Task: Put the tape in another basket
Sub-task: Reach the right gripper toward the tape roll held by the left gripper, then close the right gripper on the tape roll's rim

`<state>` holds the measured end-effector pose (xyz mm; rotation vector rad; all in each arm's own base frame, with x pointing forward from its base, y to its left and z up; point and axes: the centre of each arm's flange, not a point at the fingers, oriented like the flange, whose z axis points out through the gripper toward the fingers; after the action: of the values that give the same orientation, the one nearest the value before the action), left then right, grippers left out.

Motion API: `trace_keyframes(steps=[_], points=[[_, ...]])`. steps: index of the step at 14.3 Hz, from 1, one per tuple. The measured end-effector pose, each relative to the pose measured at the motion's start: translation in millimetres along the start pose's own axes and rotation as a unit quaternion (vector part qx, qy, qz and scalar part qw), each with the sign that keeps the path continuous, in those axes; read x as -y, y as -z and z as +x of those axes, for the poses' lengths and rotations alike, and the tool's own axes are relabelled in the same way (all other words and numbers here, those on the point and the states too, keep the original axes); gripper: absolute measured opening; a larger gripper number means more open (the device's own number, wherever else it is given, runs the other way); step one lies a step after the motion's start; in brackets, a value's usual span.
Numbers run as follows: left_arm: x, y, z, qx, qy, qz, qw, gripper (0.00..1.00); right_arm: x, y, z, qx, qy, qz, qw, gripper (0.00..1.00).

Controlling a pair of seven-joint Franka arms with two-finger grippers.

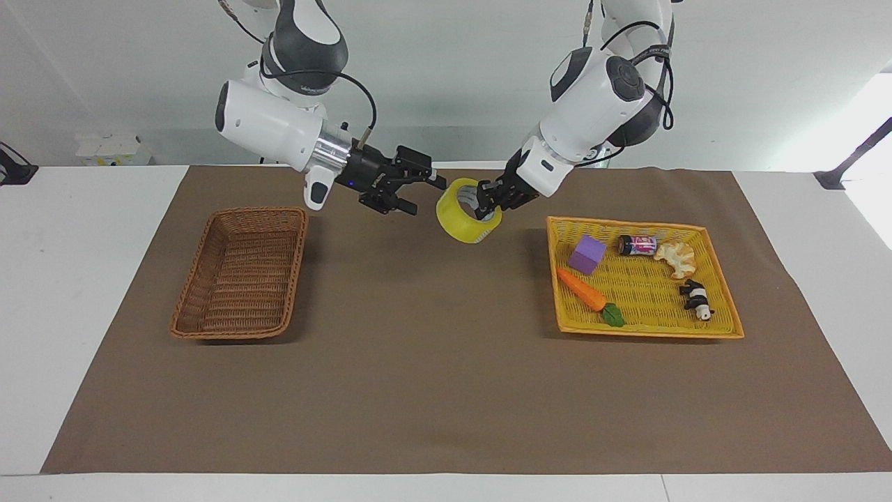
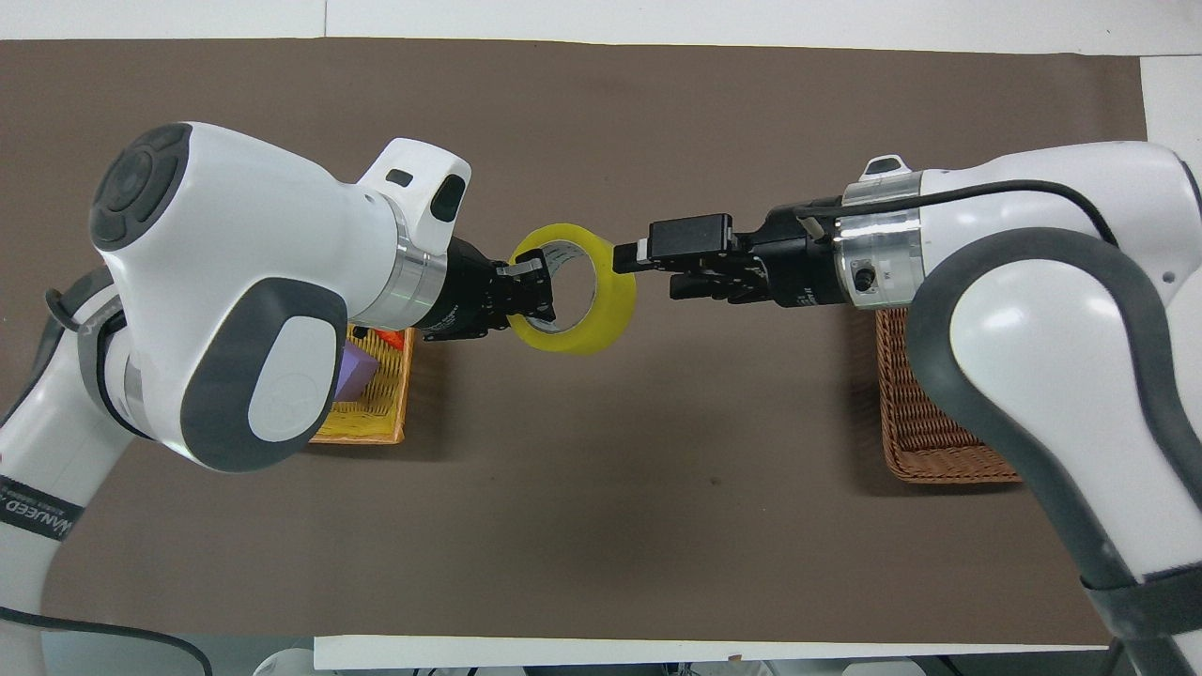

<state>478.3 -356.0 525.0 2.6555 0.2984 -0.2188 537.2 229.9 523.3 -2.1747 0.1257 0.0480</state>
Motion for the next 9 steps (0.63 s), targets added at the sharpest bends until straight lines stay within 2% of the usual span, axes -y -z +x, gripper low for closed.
trace_keyframes(steps=[9], points=[[2.3, 0.6, 1.8, 0.001, 0.003, 0.001, 1.0, 0.21, -2.4, -16.8, 0.3, 0.007, -0.007, 0.002, 1.0, 1.0]])
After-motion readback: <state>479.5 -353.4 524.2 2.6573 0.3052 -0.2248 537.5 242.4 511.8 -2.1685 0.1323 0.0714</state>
